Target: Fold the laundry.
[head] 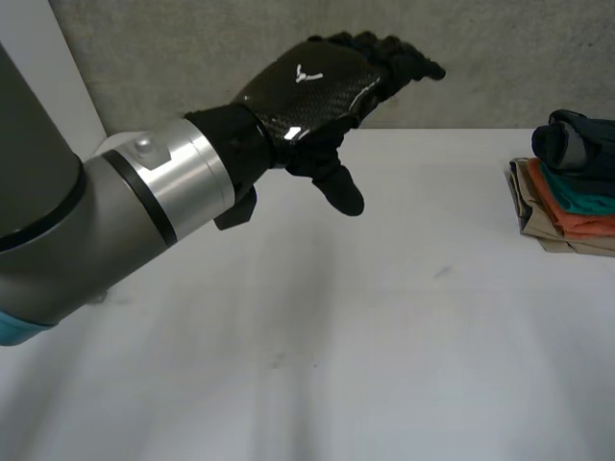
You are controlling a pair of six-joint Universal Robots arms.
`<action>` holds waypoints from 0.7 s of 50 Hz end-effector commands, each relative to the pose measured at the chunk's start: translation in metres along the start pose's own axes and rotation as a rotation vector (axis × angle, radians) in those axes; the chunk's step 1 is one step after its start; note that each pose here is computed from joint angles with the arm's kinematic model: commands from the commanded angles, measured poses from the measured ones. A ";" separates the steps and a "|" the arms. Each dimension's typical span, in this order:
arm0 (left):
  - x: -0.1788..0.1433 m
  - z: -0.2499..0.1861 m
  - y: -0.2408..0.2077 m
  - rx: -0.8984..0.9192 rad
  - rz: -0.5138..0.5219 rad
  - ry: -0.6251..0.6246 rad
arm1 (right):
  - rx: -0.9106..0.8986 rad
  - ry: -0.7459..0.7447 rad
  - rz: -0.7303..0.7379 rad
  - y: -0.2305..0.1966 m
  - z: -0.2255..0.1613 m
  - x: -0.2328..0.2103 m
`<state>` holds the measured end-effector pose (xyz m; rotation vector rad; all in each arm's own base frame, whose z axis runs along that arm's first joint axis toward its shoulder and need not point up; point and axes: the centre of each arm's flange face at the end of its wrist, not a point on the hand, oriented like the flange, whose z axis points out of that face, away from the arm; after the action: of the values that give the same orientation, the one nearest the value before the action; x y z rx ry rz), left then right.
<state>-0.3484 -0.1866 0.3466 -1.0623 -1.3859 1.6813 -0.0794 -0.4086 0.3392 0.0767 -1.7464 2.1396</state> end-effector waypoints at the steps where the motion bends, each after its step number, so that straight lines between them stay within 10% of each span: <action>1: -0.004 -0.008 -0.027 0.074 0.048 -0.029 | 0.193 -0.114 -0.032 -0.086 -0.035 -0.088; 7: -0.044 -0.020 -0.035 0.083 0.087 -0.225 | 0.405 -0.494 0.031 -0.107 -0.115 -0.212; 16: -0.194 -0.074 0.031 -0.143 0.175 -0.675 | 0.339 -0.859 -0.069 -0.055 -0.222 -0.293; 26: -0.312 -0.119 0.193 -0.556 0.402 -0.776 | 0.006 -0.997 -0.245 0.016 -0.271 -0.322; 35: -0.343 -0.142 0.274 -0.674 0.402 -0.768 | -0.033 -1.014 -0.251 0.030 -0.285 -0.319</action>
<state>-0.0899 -0.4719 0.1542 -1.1225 -2.4528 2.1424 0.2642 -0.2252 0.1628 1.5093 -2.0567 1.9813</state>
